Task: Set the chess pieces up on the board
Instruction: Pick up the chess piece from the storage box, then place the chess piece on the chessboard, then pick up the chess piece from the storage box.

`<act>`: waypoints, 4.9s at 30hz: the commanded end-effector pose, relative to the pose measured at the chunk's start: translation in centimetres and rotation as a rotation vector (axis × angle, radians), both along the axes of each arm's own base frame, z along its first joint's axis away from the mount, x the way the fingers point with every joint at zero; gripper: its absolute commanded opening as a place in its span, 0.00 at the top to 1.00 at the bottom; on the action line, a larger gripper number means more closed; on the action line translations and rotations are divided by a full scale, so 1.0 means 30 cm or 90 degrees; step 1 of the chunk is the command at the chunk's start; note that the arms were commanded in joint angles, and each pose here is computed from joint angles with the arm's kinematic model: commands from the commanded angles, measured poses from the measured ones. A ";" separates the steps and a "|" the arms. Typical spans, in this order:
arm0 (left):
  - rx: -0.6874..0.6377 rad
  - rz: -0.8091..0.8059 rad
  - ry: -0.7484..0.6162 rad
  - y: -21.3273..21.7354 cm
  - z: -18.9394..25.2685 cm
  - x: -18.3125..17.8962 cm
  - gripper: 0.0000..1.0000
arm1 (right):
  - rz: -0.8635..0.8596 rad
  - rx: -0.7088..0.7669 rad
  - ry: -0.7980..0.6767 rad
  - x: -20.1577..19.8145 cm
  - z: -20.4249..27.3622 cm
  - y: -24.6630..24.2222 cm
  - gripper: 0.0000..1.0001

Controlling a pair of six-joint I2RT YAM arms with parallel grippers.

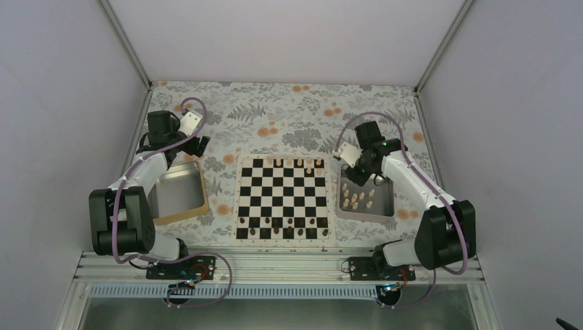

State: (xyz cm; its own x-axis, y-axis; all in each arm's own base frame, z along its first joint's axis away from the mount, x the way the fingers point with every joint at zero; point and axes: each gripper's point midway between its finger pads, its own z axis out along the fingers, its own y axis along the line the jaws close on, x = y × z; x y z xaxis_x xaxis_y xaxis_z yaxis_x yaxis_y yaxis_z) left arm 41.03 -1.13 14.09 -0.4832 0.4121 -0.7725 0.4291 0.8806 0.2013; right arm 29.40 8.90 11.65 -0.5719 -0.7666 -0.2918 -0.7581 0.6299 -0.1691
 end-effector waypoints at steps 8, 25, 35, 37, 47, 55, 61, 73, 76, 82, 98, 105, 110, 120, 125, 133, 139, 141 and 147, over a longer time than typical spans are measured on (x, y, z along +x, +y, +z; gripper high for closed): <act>0.001 0.007 -0.026 0.010 0.051 0.021 0.00 | 0.060 0.005 0.072 -0.120 -0.168 0.010 0.60; 0.007 0.014 -0.018 0.019 0.033 0.023 0.00 | 0.039 0.040 0.093 -0.023 -0.256 0.025 0.61; 0.009 0.012 -0.013 0.019 0.015 0.025 0.00 | 0.033 0.050 0.097 0.016 -0.256 0.030 0.75; 0.010 0.012 -0.011 0.020 0.013 0.025 0.00 | 0.034 0.051 0.099 0.015 -0.257 0.030 0.79; 0.009 0.009 -0.010 0.017 0.009 0.024 0.00 | 0.022 0.032 0.073 0.035 -0.228 0.003 0.91; 0.006 0.008 -0.017 0.015 0.024 0.022 0.00 | 0.015 0.016 0.038 0.070 -0.121 -0.015 0.92; 0.005 0.006 -0.023 0.012 0.039 0.022 0.00 | 0.028 0.004 0.015 0.109 -0.032 0.016 0.92; 0.005 0.009 -0.028 0.014 0.056 0.022 0.00 | 0.162 0.020 0.016 0.131 0.003 0.363 0.90; 0.005 0.010 -0.030 0.014 0.061 0.023 0.00 | 0.191 0.025 0.024 0.129 -0.031 0.438 0.90; 0.006 0.010 -0.029 0.015 0.058 0.022 0.00 | 0.228 0.030 0.045 0.124 -0.110 0.535 0.89; 0.003 0.005 -0.027 0.011 0.047 0.019 0.00 | 0.235 0.026 0.057 0.148 -0.208 0.605 0.87; 0.000 -0.001 -0.025 0.005 0.044 0.017 0.00 | 0.234 0.018 0.069 0.144 -0.233 0.600 0.87; -0.002 -0.003 -0.024 0.003 0.042 0.018 0.00 | 0.234 0.017 0.073 0.141 -0.243 0.599 0.87; -0.003 -0.005 -0.021 0.002 0.038 0.018 0.00 | 0.235 0.014 0.087 0.129 -0.265 0.594 0.81; -0.004 -0.006 -0.018 0.000 0.033 0.017 0.00 | 0.227 0.012 0.080 0.137 -0.254 0.589 0.69; -0.002 -0.003 -0.023 0.003 0.043 0.017 0.00 | 0.193 0.010 -0.008 0.178 -0.041 0.526 0.64; 0.005 0.005 -0.029 0.013 0.053 0.020 0.00 | 0.128 -0.017 -0.036 0.154 0.071 0.316 0.58; 0.005 0.006 -0.030 0.014 0.056 0.019 0.00 | 0.099 -0.031 -0.030 0.137 0.067 0.220 0.58; 0.003 0.006 -0.030 0.013 0.062 0.021 0.00 | 0.033 -0.038 0.014 0.059 0.009 0.013 0.58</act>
State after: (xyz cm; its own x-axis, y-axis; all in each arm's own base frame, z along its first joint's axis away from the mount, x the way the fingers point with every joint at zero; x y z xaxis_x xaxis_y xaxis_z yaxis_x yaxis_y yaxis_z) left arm 41.08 -0.89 13.70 -0.4947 0.4118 -0.7653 0.4224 0.8835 0.2023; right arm 34.04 12.40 14.39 -0.4912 -0.8081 -0.3252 -0.7833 0.5731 -0.2409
